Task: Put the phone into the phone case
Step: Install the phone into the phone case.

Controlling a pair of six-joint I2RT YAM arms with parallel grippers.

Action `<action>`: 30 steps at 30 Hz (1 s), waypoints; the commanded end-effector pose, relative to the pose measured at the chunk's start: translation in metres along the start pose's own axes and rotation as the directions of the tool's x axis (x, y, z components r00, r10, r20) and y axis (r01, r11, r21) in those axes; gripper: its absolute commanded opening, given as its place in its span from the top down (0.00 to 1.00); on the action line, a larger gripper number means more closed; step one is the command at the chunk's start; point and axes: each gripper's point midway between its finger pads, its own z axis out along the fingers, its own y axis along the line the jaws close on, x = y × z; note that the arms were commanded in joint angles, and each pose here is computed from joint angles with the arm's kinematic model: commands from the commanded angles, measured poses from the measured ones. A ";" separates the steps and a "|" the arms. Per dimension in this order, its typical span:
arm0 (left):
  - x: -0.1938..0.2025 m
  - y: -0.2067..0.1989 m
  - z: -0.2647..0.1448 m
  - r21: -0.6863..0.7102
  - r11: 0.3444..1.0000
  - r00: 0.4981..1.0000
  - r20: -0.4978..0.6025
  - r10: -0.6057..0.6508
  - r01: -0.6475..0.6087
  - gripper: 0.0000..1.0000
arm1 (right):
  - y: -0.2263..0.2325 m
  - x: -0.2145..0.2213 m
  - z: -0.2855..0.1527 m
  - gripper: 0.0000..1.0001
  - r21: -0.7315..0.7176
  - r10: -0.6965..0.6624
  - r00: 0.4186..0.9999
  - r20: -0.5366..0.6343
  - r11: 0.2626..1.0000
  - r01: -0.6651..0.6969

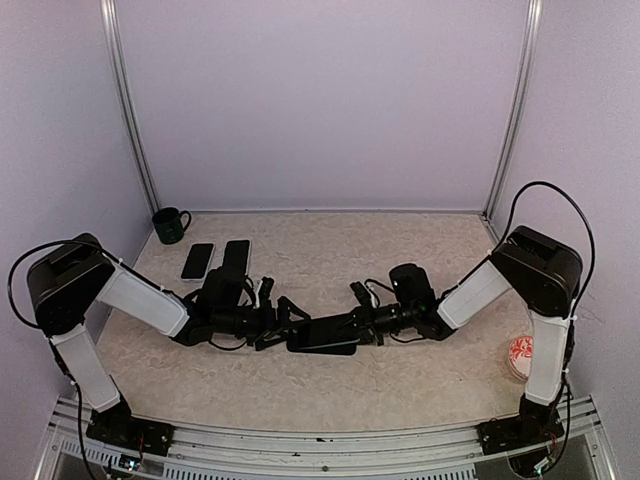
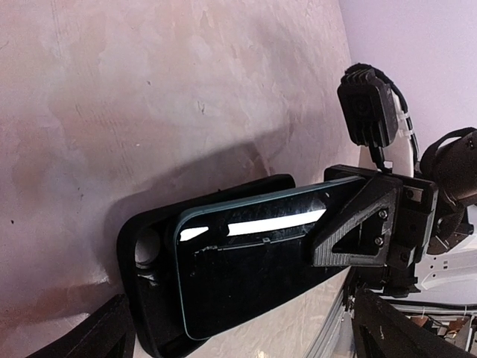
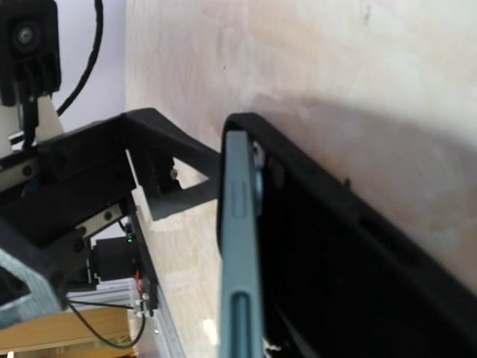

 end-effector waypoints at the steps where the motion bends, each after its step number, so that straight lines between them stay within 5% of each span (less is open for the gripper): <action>1: 0.001 -0.007 0.002 0.033 0.999 1.000 0.000 0.011 -0.011 0.01 | 0.001 0.001 -0.001 1.00 -0.057 0.018 1.000 -0.014 0.998 -0.019; 21: 0.000 -0.021 -0.001 0.056 0.998 0.999 0.019 0.033 -0.034 0.01 | -0.046 0.007 0.007 1.00 0.082 0.146 0.989 -0.022 0.986 -0.143; 30: 0.004 -0.033 0.000 0.072 0.996 0.999 0.014 0.048 -0.049 0.01 | -0.041 0.001 0.011 1.00 0.028 0.182 0.983 -0.010 0.983 -0.182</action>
